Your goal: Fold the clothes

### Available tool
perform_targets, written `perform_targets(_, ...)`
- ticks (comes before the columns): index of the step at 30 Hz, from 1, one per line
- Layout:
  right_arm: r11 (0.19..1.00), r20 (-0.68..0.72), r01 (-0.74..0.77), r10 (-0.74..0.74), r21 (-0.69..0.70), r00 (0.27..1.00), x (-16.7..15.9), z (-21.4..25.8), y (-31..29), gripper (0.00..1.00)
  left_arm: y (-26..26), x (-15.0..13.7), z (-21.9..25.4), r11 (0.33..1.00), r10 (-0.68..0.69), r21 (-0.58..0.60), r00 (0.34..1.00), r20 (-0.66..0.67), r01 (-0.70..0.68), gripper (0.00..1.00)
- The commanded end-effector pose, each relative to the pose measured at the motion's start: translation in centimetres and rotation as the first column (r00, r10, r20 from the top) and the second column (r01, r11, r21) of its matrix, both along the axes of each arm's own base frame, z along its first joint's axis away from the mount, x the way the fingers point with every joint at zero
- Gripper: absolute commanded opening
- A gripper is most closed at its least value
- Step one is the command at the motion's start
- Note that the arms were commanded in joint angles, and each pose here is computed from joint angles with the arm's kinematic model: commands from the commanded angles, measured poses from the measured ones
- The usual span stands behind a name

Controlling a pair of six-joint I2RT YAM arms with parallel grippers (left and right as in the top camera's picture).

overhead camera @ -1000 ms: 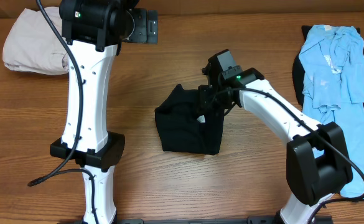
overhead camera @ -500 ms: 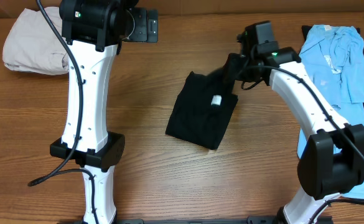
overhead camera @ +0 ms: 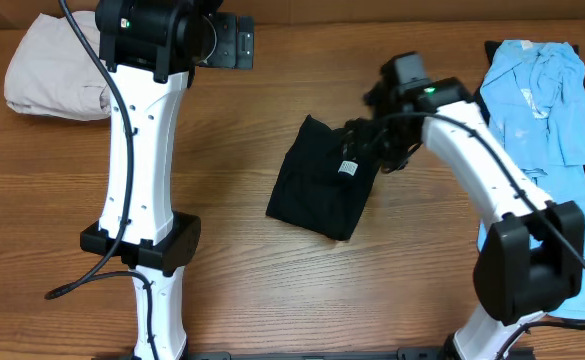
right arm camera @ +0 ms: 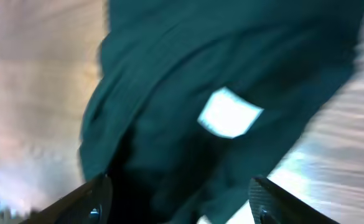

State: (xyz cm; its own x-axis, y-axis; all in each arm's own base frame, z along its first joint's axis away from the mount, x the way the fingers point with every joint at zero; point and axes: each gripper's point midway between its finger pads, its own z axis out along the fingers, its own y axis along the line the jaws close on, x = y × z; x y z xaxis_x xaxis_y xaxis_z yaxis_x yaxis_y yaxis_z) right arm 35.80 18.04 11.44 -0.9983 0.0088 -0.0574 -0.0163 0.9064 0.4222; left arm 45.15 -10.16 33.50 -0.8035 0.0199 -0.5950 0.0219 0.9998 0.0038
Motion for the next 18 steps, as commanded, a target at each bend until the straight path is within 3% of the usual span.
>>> perform_targets(1,0.994,0.053,-0.104,0.102,0.044,0.993,-1.6,2.4,3.6,0.73,0.4,0.1,0.3,1.0,-0.004,0.019,1.0,0.013,0.003,1.0)
perform_targets(7,0.981,0.001,-0.192,0.192,-0.013,0.981,-4.7,1.8,5.0,0.62,0.5,0.0,0.2,0.999,-0.016,0.03,1.0,0.008,0.015,1.0)
perform_targets(10,0.977,-0.039,-0.198,0.196,-0.075,0.98,-5.7,1.2,4.1,0.52,0.4,0.0,0.2,0.999,-0.015,0.029,1.0,0.009,0.015,1.0)
perform_targets(11,0.973,-0.059,-0.202,0.197,-0.107,0.979,-6.2,0.9,3.6,0.33,0.4,0.0,0.2,0.999,-0.016,0.029,1.0,0.008,0.016,1.0)
perform_targets(13,0.968,-0.078,-0.203,0.194,-0.147,0.978,-6.6,0.7,2.8,0.1,0.4,0.0,0.2,0.999,-0.016,0.029,1.0,0.009,0.016,1.0)
perform_targets(14,0.965,-0.089,-0.204,0.191,-0.165,0.978,-6.8,0.6,2.5,0.04,0.4,0.0,0.2,0.999,-0.016,0.029,1.0,0.009,0.016,1.0)
perform_targets(18,0.957,-0.159,-0.202,0.171,-0.209,0.972,-8.1,0.5,0.9,0.04,0.4,0.0,0.2,0.999,-0.016,0.029,1.0,0.008,0.016,1.0)
